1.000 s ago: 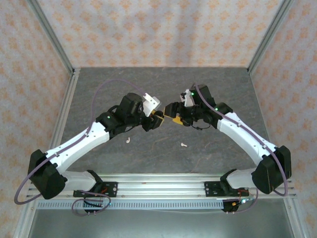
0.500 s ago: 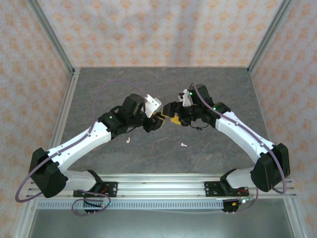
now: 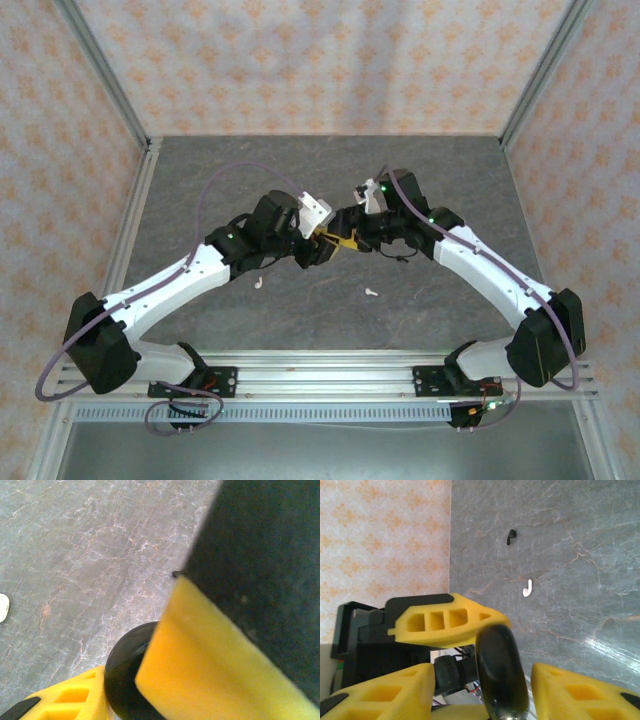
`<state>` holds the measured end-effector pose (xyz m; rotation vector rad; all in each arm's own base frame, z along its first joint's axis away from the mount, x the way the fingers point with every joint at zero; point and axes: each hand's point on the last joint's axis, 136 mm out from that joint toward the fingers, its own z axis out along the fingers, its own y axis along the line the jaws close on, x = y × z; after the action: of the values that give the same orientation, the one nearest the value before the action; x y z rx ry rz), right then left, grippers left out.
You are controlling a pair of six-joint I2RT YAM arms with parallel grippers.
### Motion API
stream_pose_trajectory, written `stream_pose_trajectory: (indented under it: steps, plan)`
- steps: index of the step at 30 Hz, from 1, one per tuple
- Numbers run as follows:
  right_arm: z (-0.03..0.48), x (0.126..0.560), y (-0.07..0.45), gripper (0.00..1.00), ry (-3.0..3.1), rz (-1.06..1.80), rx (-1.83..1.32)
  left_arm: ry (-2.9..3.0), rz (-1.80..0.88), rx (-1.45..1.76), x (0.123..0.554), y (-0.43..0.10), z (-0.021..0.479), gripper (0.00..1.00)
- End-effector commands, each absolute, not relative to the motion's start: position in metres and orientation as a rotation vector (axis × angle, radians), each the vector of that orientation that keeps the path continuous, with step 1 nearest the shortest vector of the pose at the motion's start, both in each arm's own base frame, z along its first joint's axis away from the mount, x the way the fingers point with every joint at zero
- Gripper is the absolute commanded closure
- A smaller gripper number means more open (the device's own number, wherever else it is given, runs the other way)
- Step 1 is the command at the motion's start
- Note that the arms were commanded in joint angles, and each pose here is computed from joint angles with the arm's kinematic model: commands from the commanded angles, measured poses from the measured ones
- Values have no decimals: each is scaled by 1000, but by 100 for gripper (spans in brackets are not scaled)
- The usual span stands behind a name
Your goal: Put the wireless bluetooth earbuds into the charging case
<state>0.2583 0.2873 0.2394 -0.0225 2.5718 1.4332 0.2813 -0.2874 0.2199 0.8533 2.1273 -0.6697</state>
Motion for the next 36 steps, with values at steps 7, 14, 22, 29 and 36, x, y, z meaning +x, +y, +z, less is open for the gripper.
stream_pose_trajectory:
  steps: [7, 14, 22, 29, 36]
  plan:
    - [224, 246, 282, 59, 2639, 1385, -87, 2051, -715, 823, 288, -296, 248, 72]
    - [222, 248, 286, 89, 2640, 1393, -123, 2050, -704, 806, 288, -293, 251, 71]
    - [228, 252, 286, 99, 2629, 1331, -244, 2086, -655, 687, 295, -281, 257, 50]
    - [235, 255, 273, 100, 2643, 1130, -475, 2166, -525, 539, 302, -254, 266, 27]
    - [265, 251, 271, 100, 2519, 1083, -702, 2021, -788, 414, 284, -210, 299, 0]
